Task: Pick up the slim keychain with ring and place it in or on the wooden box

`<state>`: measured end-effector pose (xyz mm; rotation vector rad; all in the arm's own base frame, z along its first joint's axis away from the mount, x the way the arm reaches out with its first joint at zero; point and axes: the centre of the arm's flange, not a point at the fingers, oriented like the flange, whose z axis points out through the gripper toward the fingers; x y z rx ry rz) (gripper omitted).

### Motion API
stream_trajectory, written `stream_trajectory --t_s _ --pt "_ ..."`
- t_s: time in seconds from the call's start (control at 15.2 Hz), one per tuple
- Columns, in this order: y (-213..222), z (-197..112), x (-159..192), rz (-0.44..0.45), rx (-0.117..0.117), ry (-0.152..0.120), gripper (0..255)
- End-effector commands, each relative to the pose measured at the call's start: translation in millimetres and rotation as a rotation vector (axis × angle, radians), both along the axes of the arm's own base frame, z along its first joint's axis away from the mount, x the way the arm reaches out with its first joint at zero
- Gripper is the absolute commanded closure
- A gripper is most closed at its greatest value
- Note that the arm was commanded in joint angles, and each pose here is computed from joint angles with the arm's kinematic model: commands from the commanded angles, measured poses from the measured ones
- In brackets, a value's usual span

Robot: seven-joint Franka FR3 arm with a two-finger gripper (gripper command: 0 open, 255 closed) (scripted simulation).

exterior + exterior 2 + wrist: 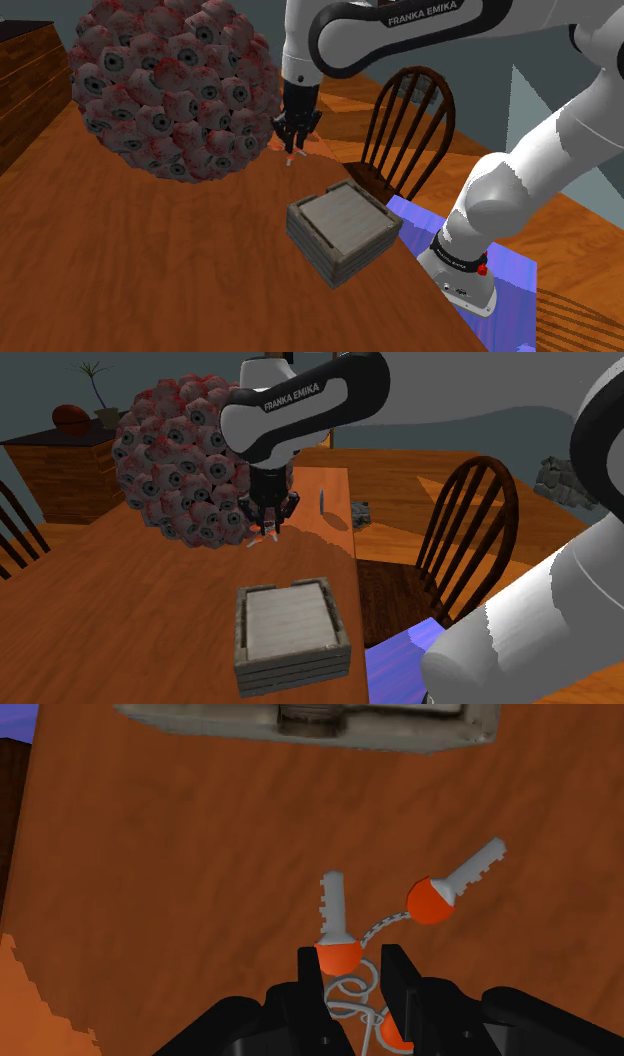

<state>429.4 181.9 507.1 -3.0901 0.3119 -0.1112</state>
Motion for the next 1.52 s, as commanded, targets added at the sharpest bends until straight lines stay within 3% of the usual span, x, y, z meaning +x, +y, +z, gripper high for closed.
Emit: stream_trajectory --t_s 0.0,0.86,1.45 --pt "4 2 -23 0.0 0.0 0.0 255" --pt "25 10 -195 0.0 0.0 0.0 255" --pt "25 -37 -195 0.0 0.0 0.0 255"
